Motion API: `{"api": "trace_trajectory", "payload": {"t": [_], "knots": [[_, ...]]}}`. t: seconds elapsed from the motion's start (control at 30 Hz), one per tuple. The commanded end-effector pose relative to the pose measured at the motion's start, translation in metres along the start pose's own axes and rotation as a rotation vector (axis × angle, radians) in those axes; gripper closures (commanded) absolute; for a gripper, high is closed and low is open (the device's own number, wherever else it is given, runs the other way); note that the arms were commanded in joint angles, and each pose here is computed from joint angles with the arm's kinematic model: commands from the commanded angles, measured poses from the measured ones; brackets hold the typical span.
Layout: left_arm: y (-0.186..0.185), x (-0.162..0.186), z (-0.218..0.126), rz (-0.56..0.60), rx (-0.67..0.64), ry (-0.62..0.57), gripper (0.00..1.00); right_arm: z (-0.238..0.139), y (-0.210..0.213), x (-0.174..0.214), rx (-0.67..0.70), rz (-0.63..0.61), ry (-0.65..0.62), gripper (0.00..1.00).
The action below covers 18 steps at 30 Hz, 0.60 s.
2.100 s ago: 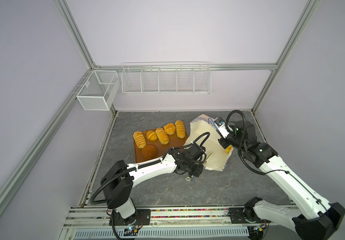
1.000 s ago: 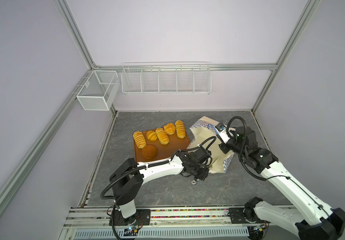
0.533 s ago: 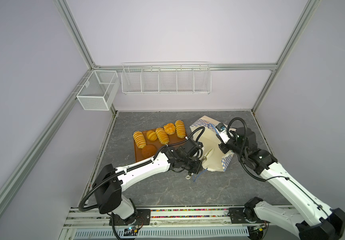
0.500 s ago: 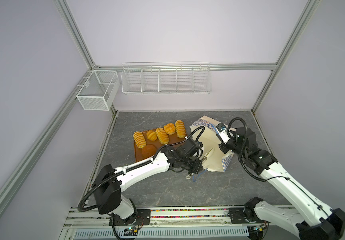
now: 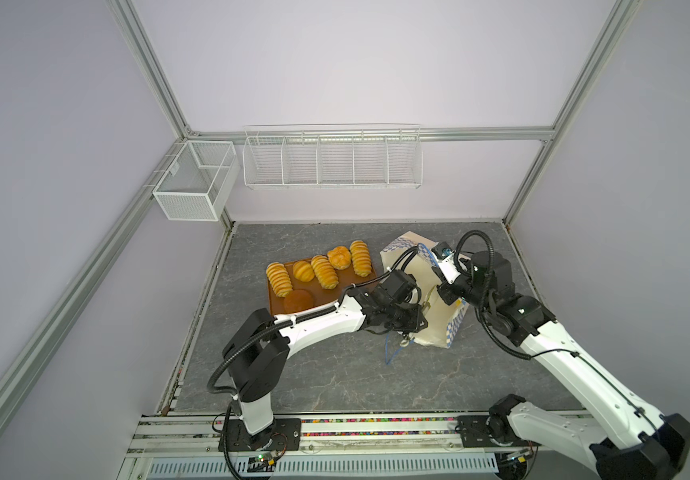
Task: Take the fake bread out of the paper bag
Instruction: 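Push the left tongs deeper into the bag toward the remaining yellow bread, then close the left tongs on the yellow striped bread inside the bag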
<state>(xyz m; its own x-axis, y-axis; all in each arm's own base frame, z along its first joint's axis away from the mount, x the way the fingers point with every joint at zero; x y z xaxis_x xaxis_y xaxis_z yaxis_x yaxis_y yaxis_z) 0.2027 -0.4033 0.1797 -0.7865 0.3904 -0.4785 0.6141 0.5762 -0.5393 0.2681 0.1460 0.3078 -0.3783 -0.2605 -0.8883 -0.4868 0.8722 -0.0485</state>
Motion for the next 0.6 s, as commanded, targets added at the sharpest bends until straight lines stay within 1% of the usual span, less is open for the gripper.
{"api": "trace_trajectory", "payload": {"t": [0.0, 0.13, 0.3, 0.47, 0.57], "knots": [[0.004, -0.007, 0.012, -0.046, 0.014, -0.077, 0.90, -0.005, 0.004, -0.013, -0.033, -0.010, -0.008, 0.93], [0.016, 0.004, 0.035, -0.080, 0.019, -0.074, 0.90, -0.008, 0.007, -0.026, -0.067, -0.029, 0.006, 0.93], [0.015, 0.008, 0.059, -0.087, 0.051, -0.051, 0.90, -0.015, 0.011, -0.041, -0.084, -0.048, -0.002, 0.93], [0.017, 0.007, 0.065, -0.072, 0.053, -0.037, 0.90, -0.021, 0.018, -0.047, -0.089, -0.091, -0.010, 0.93], [0.017, 0.004, 0.065, -0.067, 0.067, -0.038, 0.90, -0.021, 0.018, -0.042, -0.079, -0.112, -0.002, 0.93]]}}
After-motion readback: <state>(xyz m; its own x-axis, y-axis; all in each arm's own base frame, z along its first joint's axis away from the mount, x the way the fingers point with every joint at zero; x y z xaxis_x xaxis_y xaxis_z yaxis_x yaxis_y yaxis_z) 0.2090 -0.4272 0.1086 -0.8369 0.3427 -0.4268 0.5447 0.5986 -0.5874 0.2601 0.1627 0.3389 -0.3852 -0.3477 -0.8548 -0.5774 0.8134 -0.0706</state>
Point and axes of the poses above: each gripper's point midway between its finger pads, its own z axis out along the fingers, its own y axis along the line the jaws close on, x = y × z, the point moved 6 cm from there along -z, back along the fingers, and after that the axes turned 15 degrees about z, right-handed, at the moved point
